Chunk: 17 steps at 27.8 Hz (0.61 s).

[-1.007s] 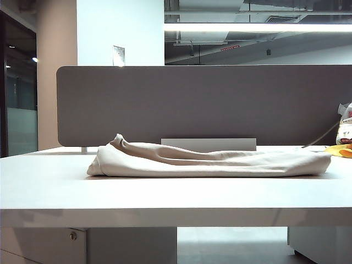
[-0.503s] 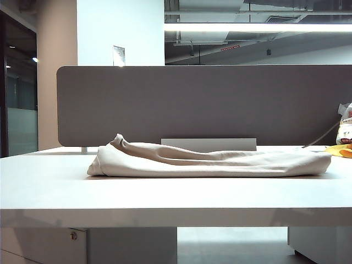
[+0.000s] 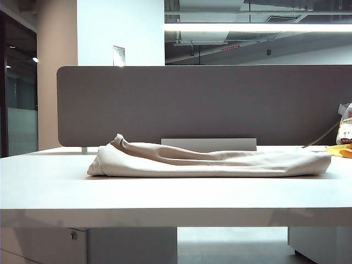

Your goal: Fold the bottom side of the T-shirt horizontally towards the center, about one-third of the way, then fold the sleeve back towards the center, creating a straight line along the edge of the T-shirt, and finally fold the bottom of the T-shirt up towards the top, creating a neat rectangle.

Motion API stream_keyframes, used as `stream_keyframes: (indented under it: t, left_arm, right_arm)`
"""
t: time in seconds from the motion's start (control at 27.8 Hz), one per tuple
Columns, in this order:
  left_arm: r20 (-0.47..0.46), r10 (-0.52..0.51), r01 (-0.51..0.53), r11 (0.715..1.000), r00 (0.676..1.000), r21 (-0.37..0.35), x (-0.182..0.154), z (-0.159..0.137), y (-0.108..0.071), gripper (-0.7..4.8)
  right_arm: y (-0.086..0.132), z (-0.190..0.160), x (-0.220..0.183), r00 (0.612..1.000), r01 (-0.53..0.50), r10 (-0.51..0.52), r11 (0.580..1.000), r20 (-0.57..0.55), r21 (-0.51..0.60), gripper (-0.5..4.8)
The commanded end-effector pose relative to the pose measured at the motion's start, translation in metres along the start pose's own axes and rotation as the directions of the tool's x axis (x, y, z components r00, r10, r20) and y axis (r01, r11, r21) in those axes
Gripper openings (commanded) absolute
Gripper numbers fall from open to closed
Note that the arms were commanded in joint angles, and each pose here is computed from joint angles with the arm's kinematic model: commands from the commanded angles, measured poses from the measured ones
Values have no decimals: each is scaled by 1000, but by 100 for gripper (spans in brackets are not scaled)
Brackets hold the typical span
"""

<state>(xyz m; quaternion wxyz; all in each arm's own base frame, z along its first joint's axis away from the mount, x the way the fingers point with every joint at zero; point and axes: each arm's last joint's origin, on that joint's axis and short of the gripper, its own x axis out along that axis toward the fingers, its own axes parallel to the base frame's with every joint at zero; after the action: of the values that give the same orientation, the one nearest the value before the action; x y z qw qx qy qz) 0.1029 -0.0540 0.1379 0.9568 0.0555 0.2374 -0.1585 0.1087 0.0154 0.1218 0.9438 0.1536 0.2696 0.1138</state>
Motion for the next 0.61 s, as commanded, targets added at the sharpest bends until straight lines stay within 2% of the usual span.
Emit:
stream_keyframes:
  t: [0.04, 0.07, 0.11, 0.14, 0.18, 0.25, 0.29, 0.32, 0.36, 0.43, 0.54, 0.61]
  left_arm:
    - [15, 1, -1, 998, 1000, 61, 0, 2, 0, -4]
    - [28, 25, -28, 989, 999, 144, 0, 3, 1, -4]
    - [33, 30, -35, 984, 999, 173, 0, 4, 1, -4]
    - [48, 47, -57, 971, 998, 232, 0, 5, 2, -4]
    - [68, 55, -70, 965, 996, 253, -1, 7, 3, -4]
    - [144, 103, -129, 974, 984, 184, -3, 15, 10, -4]
    - [209, 141, -162, 983, 968, 89, -6, 20, 17, -4]
    - [234, 158, -174, 983, 959, 50, -8, 23, 20, -5]
    - [278, 206, -206, 978, 938, -31, -12, 26, 28, -4]
    - [309, 286, -260, 958, 907, -122, -17, 28, 37, -4]
    - [337, 358, -307, 931, 870, -198, -23, 24, 47, -4]
    - [363, 356, -296, 931, 861, -213, -25, 17, 52, -4]
  right_arm:
    - [0, 0, 0, 1000, -8, 8, 1000, 4, -4, -1]
    - [0, 0, 0, 1000, -8, 8, 1000, 4, -4, -1]
    - [0, 0, 0, 1000, -8, 8, 1000, 4, -4, -1]
    - [0, 0, 0, 1000, -8, 8, 1000, 4, -4, -1]
    - [0, 0, 0, 1000, -8, 8, 1000, 4, -4, -1]
    - [0, 0, 0, 1000, -8, 8, 1000, 4, -4, -1]
    - [0, 0, 0, 1000, -8, 8, 1000, 4, -4, -1]
    - [0, 0, 0, 1000, -8, 8, 1000, 4, -4, -1]
    - [0, 0, 0, 1000, -8, 8, 1000, 4, -4, -1]
    - [0, 0, 0, 1000, -8, 8, 1000, 4, -4, -1]
    - [0, 0, 0, 1000, -8, 8, 1000, 4, -4, -1]
    - [0, 0, 0, 1000, -8, 8, 1000, 4, -4, -1]
